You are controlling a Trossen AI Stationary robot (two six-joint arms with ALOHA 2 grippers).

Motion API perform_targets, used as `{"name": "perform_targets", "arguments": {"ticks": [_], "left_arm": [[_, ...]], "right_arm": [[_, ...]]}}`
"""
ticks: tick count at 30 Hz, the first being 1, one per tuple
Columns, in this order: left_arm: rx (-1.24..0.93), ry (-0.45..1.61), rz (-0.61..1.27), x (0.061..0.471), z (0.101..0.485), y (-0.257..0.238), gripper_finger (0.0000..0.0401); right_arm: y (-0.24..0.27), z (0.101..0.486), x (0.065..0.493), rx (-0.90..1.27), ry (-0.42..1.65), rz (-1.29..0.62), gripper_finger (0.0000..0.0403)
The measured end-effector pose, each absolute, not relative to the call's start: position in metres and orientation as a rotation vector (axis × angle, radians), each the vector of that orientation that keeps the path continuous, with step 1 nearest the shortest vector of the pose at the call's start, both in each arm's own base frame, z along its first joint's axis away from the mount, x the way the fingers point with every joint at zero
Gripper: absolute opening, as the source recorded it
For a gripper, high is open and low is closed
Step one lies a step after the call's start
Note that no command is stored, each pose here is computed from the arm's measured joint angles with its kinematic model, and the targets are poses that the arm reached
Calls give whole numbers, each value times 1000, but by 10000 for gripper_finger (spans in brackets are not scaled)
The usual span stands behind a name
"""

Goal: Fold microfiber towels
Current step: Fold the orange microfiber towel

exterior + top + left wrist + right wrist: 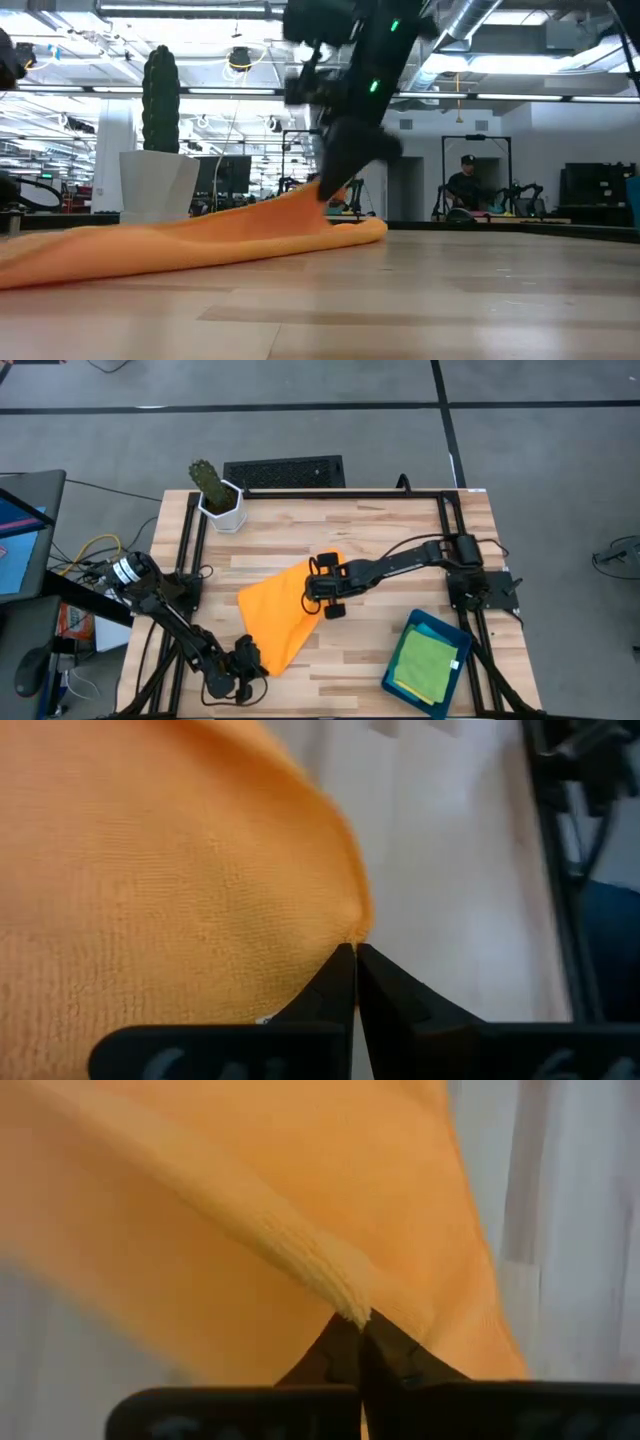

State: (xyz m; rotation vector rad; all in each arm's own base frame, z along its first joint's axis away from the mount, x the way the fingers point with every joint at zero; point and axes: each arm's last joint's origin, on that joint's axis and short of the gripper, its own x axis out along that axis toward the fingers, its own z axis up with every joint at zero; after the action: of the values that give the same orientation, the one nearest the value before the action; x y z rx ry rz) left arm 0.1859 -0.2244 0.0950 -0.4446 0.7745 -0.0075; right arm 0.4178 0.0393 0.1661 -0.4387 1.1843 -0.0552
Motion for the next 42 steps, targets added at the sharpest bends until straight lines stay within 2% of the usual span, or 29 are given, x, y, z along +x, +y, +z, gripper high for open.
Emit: {"name": "perform_targets", "arguments": {"ticks": [7,13,16,21,29,34,38,42], "left_arm": [[-440,774,67,179,133,-204,0],[-452,674,118,164,185,-175,0],[-437,603,150,155,208,-156,0],[-368,493,285,142,237,-112,0],[-263,325,506,128,274,-37,0],[-214,235,608,114,290,-6,0],[-196,192,616,107,313,7,0],[-177,205,589,110,339,12,0]], "right_arm": [[61,219,382,-359,1213,-81,42],[75,262,344,-383,1222,-156,14],[75,281,325,-424,1206,-231,11],[58,310,306,-455,1127,-404,28],[-2,328,300,-393,1114,-579,12],[-40,330,303,-329,1091,-682,24],[-44,332,299,-292,1084,-702,22],[-25,341,290,-267,1047,-684,16]]}}
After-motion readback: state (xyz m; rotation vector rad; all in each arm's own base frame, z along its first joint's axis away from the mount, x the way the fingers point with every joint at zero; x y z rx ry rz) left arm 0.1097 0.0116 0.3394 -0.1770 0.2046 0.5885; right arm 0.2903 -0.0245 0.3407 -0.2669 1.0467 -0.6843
